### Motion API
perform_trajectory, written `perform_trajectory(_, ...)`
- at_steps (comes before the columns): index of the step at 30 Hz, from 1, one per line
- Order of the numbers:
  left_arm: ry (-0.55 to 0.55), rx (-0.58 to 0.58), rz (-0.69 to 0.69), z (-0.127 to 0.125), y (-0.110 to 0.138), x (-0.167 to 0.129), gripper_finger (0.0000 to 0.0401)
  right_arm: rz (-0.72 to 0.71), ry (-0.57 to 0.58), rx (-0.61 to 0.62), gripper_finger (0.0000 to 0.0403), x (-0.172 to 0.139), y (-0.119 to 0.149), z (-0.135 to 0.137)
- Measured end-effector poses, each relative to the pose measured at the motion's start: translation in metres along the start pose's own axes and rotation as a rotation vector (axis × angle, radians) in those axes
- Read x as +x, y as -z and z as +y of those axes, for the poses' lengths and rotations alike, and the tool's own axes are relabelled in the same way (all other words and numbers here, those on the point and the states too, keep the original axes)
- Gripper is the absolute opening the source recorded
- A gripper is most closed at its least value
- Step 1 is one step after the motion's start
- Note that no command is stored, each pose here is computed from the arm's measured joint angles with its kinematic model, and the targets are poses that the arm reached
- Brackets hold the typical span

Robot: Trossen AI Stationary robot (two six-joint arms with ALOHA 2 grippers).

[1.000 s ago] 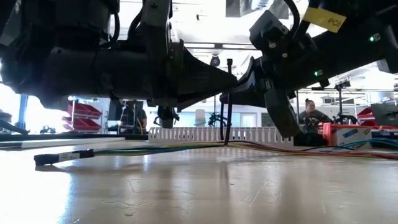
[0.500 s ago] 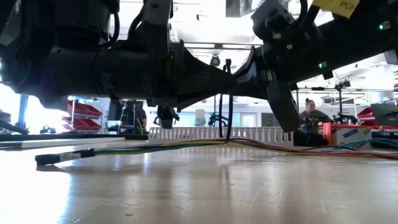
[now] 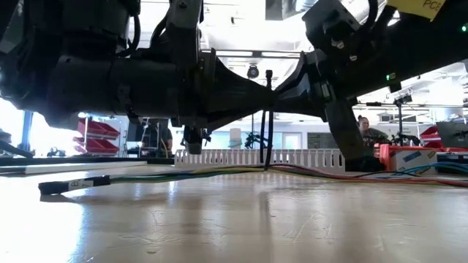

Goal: Ziptie cables
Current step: Wrap the black zip tie on the cable wires

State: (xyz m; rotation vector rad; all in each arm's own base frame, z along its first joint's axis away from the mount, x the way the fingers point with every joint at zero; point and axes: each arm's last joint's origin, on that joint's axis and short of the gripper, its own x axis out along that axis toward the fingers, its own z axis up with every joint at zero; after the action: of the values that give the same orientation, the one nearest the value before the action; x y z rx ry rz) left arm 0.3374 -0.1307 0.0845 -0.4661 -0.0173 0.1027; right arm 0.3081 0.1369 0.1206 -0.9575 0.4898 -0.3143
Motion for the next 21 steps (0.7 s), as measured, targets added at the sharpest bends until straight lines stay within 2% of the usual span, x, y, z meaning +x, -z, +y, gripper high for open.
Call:
perform_trajectory(9,0.002,-0.009,0.005,0.0002,0.0003,0.0001,0.0,-0.014,0.004,0.013,0.0,-0.0009,-0.0019,-0.0007)
perform_trajectory(21,-0.003,-0.05,0.006,0.0013,0.0001,0.0006,0.0,-0.034,-0.004,-0.05,0.0,-0.0064,-0.0051,0.0025)
